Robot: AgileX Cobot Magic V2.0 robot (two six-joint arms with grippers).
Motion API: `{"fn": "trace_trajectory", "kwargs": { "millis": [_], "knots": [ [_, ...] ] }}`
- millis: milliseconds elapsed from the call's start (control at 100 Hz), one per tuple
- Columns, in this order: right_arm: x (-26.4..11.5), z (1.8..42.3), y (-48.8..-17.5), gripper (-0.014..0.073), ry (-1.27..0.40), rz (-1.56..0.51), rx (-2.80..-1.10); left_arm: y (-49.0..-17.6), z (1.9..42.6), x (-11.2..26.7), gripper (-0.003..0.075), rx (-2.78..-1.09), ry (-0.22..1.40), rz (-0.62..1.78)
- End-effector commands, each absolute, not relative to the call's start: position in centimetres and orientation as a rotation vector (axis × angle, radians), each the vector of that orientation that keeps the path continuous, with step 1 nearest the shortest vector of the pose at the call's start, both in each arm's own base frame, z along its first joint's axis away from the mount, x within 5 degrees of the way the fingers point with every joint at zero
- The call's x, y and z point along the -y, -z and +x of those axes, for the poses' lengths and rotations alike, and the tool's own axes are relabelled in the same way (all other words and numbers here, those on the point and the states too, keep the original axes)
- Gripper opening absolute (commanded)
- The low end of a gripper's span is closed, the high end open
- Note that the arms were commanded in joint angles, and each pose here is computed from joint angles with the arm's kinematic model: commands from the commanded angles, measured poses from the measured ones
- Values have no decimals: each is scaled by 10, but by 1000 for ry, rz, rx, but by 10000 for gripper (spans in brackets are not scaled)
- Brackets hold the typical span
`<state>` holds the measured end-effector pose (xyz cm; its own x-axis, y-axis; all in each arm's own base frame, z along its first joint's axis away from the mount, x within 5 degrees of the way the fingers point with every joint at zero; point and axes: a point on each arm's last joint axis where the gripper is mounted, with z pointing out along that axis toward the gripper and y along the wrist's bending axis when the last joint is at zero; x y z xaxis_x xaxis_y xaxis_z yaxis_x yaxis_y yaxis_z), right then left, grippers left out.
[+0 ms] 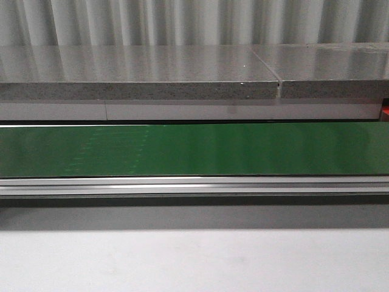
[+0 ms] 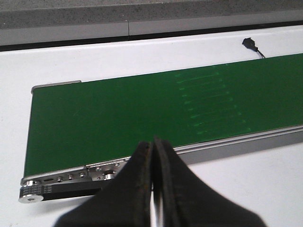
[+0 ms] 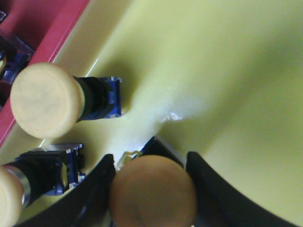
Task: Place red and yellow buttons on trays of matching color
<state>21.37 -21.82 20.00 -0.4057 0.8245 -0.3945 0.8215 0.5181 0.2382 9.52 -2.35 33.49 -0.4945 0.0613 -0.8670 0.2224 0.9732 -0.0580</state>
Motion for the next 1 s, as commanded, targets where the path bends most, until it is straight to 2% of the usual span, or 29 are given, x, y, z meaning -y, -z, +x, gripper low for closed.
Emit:
{"fn": "trace_trajectory", "kwargs": {
  "millis": [0, 140, 240, 670, 990],
  "knots": [
    [222, 217, -219, 213, 33, 1299, -2212, -349, 97, 25, -13, -1993, 218, 191],
    [220, 220, -219, 426, 30, 1287, -2218, -349, 97, 25, -13, -1993, 218, 191],
    [217, 222, -219, 502, 30, 1266, -2231, -349, 97, 25, -13, -1993, 218, 191],
    [214, 219, -231, 498, 52, 1233, -2212, -349, 97, 25, -13, -1993, 218, 191],
    [199, 204, -273, 492, 113, 1142, -2135, -349, 97, 25, -13, -1993, 218, 191]
  ]
}}
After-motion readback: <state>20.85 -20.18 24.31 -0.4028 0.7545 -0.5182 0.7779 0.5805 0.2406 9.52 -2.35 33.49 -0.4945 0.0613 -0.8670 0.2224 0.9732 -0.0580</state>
